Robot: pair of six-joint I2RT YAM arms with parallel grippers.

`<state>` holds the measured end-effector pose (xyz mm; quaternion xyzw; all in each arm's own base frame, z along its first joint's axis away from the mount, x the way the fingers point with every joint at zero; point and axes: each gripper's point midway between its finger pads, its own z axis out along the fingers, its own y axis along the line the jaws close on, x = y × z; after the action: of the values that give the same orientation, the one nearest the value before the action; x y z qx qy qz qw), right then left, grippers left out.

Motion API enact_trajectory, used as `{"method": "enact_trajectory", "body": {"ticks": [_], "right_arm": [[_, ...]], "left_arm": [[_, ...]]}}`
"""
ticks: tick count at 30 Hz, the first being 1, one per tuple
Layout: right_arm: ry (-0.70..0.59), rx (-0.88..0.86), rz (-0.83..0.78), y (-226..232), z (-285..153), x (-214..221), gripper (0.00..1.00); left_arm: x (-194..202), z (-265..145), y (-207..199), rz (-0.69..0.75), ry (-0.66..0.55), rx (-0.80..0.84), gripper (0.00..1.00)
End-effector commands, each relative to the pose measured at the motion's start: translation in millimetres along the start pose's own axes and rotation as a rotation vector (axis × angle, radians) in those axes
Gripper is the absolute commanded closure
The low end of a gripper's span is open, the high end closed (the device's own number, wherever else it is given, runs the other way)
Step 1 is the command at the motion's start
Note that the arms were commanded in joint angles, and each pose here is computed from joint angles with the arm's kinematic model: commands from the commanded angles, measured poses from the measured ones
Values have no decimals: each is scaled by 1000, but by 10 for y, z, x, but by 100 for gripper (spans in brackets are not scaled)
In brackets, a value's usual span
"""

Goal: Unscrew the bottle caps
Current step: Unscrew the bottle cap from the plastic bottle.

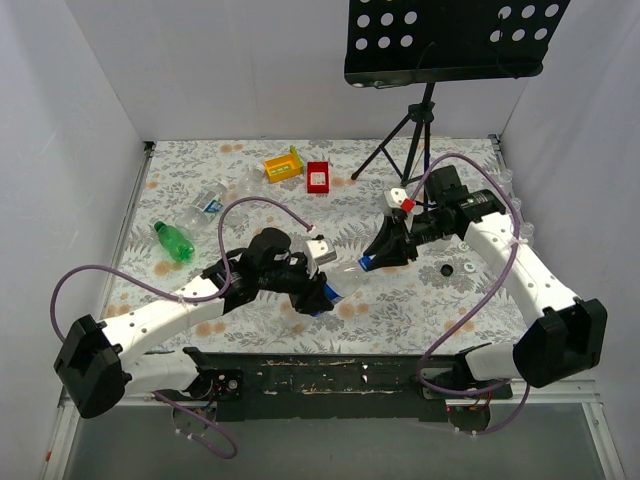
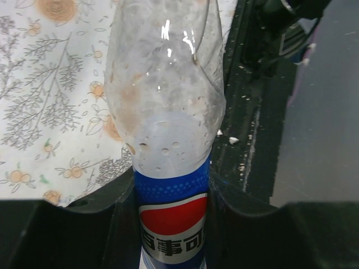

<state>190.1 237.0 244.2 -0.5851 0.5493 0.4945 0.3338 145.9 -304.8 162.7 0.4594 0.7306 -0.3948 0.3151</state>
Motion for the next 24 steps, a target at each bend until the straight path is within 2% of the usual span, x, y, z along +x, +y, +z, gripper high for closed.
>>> {"method": "enact_trajectory", "body": {"ticks": [1, 7, 14, 17, 21, 24], "right_arm": [[74, 129, -386, -180, -95, -84, 94], [61, 158, -369, -200, -101, -155, 94], [38, 169, -296, -162, -92, -160, 89], [29, 179, -256, -175, -88, -170, 76], [23, 221, -188, -231, -120, -247, 39], [24, 234, -120, -257, -141, -316, 24]], "left_arm": [[-224, -243, -510, 8, -103, 320, 95], [-204, -200, -451, 2, -90, 322, 95], [-151, -120, -210, 2, -60, 195, 95], [-162, -122, -165, 11, -57, 165, 95], [-205, -151, -157, 19, -62, 150, 95], [-211, -166, -114, 27, -58, 117, 95]]}}
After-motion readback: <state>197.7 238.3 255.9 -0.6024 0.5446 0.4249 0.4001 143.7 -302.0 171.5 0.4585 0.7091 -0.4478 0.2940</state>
